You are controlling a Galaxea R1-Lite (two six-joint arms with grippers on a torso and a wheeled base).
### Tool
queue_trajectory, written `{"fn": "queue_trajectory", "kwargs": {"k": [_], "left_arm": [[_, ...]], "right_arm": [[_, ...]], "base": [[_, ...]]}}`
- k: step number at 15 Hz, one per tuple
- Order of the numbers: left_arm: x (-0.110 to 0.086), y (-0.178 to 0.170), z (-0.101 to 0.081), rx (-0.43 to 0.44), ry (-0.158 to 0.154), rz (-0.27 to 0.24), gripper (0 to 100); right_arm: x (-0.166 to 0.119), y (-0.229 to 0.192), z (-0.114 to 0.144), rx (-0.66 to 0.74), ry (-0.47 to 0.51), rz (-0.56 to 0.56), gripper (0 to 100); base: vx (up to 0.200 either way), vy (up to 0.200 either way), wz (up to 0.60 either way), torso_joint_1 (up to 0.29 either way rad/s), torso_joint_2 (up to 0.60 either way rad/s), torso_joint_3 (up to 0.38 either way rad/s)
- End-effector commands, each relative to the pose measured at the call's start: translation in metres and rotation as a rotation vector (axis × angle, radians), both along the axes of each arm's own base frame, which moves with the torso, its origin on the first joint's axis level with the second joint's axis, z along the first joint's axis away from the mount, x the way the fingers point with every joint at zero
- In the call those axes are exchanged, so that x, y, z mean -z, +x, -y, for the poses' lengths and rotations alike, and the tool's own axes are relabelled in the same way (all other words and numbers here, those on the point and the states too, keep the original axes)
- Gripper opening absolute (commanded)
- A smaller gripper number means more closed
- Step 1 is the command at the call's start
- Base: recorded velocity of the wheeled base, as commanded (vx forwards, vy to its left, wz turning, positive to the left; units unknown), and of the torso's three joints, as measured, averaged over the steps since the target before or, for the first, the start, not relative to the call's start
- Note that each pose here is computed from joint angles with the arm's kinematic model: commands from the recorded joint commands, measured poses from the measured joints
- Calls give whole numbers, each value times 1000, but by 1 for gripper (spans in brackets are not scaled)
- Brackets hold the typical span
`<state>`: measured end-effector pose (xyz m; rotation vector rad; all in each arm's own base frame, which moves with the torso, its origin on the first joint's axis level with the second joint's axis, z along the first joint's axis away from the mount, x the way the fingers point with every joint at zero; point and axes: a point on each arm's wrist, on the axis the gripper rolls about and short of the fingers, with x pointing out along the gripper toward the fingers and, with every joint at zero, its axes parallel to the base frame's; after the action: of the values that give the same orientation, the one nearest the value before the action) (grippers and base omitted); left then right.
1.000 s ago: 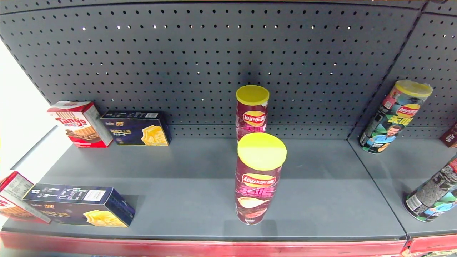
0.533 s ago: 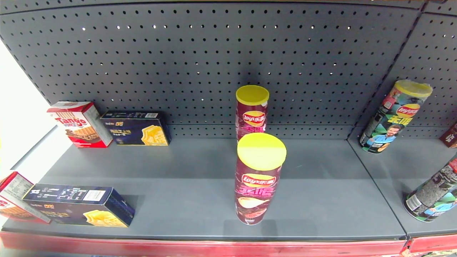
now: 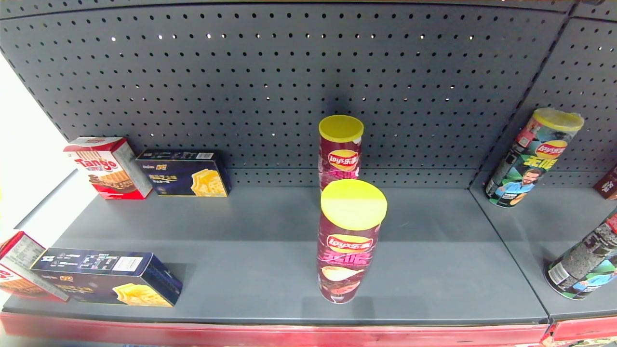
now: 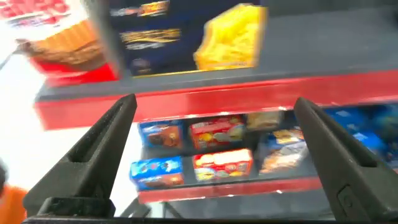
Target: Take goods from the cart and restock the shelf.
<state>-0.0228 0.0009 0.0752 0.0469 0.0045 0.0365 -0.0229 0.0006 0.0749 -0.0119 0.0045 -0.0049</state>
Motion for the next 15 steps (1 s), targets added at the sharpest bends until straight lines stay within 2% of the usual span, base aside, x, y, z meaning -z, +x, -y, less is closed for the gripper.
{"fn": "queue_trajectory", "kwargs": {"k": [1, 2, 3, 4, 5, 15], "left_arm": [[-1, 0, -1, -39, -18, 6, 100], [-1, 0, -1, -32, -11, 6, 100], [0, 0, 0, -2, 11, 2, 100], [0, 0, 2, 95, 14, 2, 100], [0, 0, 3, 142, 16, 1, 100], [0, 0, 3, 135, 16, 1, 100]], "right_arm": [[0, 0, 0, 0, 0, -2, 100], [0, 0, 0, 0, 0, -2, 100], [0, 0, 0, 0, 0, -2, 100], [0, 0, 0, 0, 0, -2, 100], [0, 0, 0, 0, 0, -2, 100], [0, 0, 0, 0, 0, -2, 100]], "base": [[0, 0, 0, 0, 0, 0], [0, 0, 0, 0, 0, 0], [0, 0, 0, 0, 0, 0], [0, 0, 0, 0, 0, 0], [0, 0, 0, 0, 0, 0], [0, 0, 0, 0, 0, 0]]}}
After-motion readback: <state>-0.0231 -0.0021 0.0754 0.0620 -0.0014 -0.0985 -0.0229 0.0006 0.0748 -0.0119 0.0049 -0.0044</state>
